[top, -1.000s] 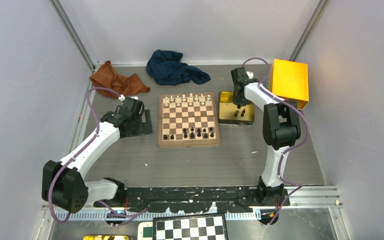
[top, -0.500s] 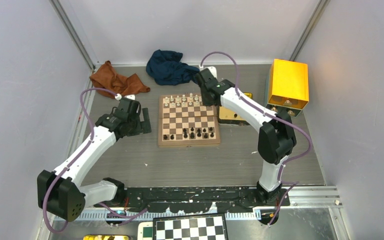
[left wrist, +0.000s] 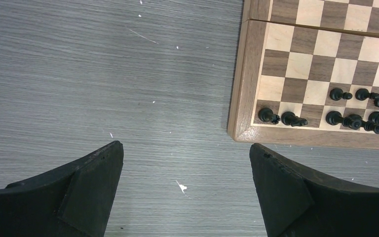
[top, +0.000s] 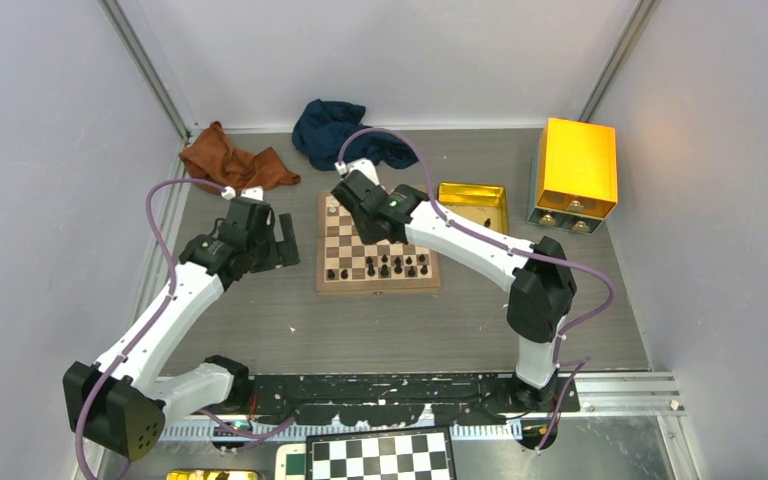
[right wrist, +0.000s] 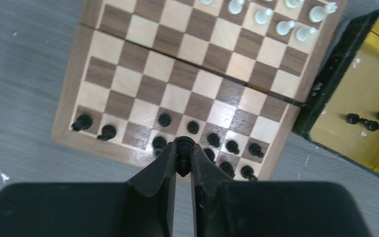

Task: Set up the chess pieces on the board
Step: Place the chess piece on the chessboard.

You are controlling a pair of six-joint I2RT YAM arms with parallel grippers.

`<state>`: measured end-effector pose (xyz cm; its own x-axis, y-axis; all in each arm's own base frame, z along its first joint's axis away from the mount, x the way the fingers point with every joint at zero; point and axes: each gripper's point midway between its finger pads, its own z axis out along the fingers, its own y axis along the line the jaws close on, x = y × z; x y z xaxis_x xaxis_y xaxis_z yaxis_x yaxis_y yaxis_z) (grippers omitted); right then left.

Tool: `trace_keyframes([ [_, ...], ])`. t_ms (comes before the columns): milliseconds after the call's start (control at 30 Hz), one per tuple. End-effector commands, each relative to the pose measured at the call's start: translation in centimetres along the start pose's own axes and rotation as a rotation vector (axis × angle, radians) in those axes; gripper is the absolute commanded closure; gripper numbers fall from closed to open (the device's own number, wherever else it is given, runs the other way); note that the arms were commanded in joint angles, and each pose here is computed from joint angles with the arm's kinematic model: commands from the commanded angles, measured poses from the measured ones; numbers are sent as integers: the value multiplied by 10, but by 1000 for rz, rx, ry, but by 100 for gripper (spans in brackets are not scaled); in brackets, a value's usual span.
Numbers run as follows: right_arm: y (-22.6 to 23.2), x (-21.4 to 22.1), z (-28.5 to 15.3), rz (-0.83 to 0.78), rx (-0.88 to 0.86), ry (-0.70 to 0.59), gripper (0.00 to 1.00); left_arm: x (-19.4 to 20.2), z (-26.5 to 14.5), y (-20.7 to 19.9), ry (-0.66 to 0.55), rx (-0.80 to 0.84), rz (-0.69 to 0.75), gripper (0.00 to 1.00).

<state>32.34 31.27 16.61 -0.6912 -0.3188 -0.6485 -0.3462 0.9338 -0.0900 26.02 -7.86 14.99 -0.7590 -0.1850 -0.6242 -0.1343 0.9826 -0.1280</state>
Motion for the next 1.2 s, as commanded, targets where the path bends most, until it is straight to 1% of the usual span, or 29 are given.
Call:
trace_keyframes([
  [0,24,-10,-13,1,-34,-40,98,-11,-12,-1,-47,23,-24,0],
  [200,50,4,-12,-35,-75,-19,98,-8,-17,2,-55,22,-33,0],
  [433,69,18,-8,-59,-112,-2,98,-6,-22,5,-59,17,-41,0],
  [800,75,38,11,-76,-128,17,98,-4,-22,6,-53,13,-45,0],
  [1167,83,46,27,-98,-144,37,98,-4,-18,7,-46,-1,-40,0],
])
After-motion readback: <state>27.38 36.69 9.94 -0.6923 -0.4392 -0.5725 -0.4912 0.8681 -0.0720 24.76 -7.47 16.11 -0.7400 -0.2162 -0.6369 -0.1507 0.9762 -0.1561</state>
